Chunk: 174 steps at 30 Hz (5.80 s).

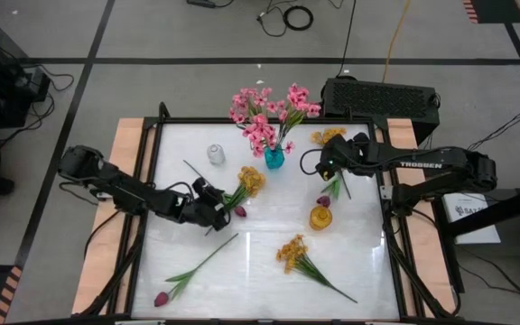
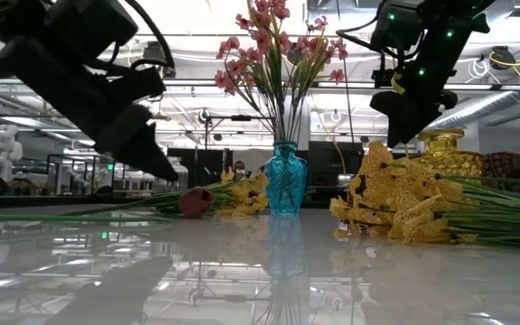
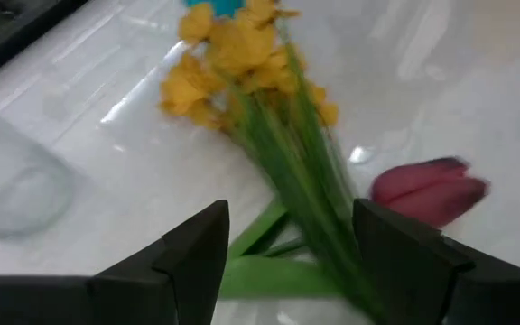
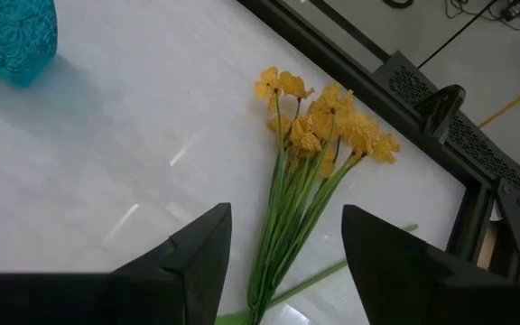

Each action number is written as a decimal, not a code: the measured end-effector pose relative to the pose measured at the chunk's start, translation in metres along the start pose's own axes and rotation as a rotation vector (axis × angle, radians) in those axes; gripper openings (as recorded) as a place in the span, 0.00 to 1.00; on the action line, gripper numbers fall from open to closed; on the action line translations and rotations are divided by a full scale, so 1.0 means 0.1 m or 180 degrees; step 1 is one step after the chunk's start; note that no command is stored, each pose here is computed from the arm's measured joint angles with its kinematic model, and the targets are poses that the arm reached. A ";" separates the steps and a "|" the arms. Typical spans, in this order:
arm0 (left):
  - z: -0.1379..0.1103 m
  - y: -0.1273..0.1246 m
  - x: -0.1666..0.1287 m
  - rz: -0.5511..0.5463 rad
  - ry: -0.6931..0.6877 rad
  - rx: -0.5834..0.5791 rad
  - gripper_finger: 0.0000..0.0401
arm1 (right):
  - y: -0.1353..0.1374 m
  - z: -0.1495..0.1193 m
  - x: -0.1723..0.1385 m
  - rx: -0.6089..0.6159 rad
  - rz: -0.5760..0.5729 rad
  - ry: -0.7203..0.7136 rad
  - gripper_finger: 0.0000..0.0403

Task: Sort flowers into vase by color
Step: Put the middle yellow flowers into the transparent vase

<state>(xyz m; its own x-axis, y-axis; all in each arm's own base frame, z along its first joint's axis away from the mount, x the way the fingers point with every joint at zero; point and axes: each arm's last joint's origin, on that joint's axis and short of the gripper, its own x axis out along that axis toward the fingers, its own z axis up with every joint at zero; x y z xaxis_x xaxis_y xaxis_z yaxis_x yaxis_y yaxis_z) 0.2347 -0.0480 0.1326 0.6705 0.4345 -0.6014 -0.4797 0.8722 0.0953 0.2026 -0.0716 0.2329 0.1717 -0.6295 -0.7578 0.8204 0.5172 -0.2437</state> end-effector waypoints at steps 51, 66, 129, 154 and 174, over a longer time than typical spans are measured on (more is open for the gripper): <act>0.71 0.17 -1.17 -0.2176 -0.1413 0.0454 0.05 | -0.15 0.03 -0.39 0.0141 0.0410 -0.0575 0.50; 1.16 0.51 -1.79 -0.1812 -0.3759 0.0199 0.05 | 0.02 0.20 -1.23 0.0187 0.2047 -0.2334 0.50; 1.26 0.27 -1.41 -0.1921 -0.3848 0.0161 0.05 | 2.45 1.07 -1.02 -0.0889 0.3529 -0.3347 0.04; 1.13 0.41 -1.42 -0.1398 -0.2960 -0.0122 0.79 | 2.13 1.07 -1.17 -0.0846 0.2414 -0.2691 0.01; 1.96 0.26 -1.62 -0.0770 -0.2420 0.0371 0.72 | 2.13 1.05 -1.15 -0.0885 0.2380 -0.2562 0.01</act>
<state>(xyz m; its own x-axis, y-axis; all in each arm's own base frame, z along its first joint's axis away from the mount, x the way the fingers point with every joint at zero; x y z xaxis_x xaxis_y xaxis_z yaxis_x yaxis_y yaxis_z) 0.2238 -0.0515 0.3880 0.9700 0.2279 0.0845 -0.2379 0.9613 0.1389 0.4146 0.0497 0.3315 0.9514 -0.2465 -0.1847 0.2323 0.9680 -0.0953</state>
